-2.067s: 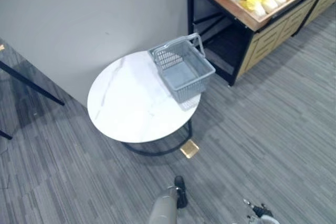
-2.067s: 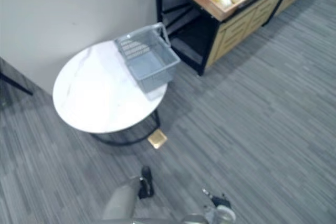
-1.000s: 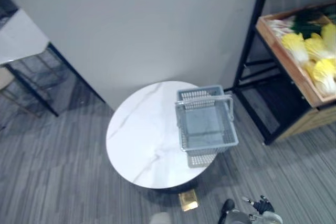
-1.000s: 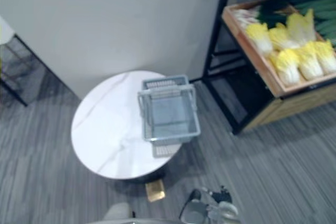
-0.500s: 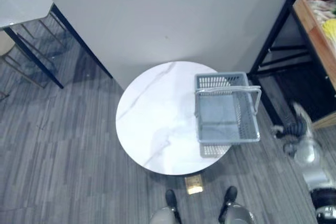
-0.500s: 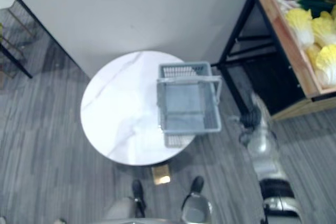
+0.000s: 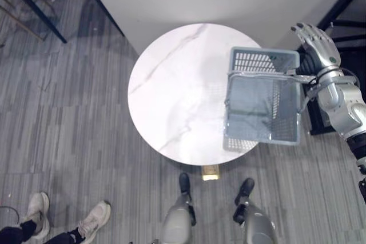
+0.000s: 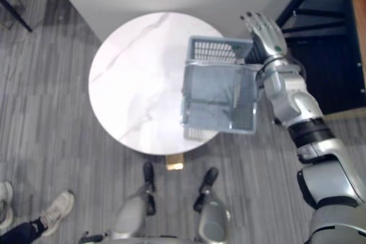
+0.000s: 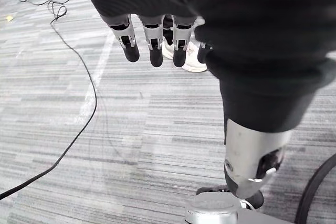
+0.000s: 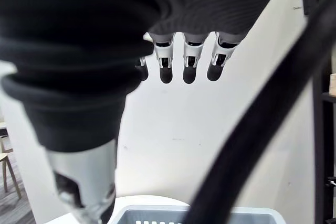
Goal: Pick vegetable in the basket
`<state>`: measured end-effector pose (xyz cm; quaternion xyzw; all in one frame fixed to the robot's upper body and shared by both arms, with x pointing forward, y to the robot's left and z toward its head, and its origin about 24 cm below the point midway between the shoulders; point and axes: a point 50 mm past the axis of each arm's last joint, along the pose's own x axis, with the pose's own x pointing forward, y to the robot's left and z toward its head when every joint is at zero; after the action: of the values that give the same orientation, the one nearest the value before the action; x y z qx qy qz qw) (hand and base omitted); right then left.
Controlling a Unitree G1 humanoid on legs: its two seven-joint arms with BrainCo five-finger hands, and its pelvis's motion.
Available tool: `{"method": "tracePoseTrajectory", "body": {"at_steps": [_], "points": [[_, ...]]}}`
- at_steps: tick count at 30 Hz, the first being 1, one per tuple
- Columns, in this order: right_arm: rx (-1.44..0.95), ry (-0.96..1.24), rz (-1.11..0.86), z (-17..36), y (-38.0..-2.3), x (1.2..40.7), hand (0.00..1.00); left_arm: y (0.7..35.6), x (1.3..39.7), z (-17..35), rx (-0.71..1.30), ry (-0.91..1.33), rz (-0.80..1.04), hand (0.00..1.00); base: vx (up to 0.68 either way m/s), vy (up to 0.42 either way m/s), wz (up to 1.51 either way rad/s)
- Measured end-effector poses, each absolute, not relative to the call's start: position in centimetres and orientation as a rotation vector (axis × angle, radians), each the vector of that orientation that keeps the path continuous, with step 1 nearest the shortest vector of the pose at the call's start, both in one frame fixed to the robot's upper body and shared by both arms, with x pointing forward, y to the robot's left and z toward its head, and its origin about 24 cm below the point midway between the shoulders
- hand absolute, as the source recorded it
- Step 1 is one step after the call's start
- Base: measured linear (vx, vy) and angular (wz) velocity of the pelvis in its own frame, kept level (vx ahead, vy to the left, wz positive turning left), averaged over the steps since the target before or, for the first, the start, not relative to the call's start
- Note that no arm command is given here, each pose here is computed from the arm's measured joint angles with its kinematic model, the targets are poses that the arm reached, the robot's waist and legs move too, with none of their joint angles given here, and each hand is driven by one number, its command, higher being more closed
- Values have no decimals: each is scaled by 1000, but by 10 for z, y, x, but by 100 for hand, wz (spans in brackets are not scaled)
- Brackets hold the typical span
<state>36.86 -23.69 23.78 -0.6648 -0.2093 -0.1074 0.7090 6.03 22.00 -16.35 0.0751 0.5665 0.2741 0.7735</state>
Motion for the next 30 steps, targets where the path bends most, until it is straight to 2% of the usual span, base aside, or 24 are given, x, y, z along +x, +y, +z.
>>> {"method": "tracePoseTrajectory", "body": {"at_steps": [16, 30], "points": [[-1608, -373, -245, 236, -246, 381, 0, 222, 85, -157, 185, 1135, 574, 0, 12, 4, 2], [-1667, -365, -175, 229, -250, 373, 0, 225, 87, -156, 198, 1123, 582, 0, 11, 1, -5]]}}
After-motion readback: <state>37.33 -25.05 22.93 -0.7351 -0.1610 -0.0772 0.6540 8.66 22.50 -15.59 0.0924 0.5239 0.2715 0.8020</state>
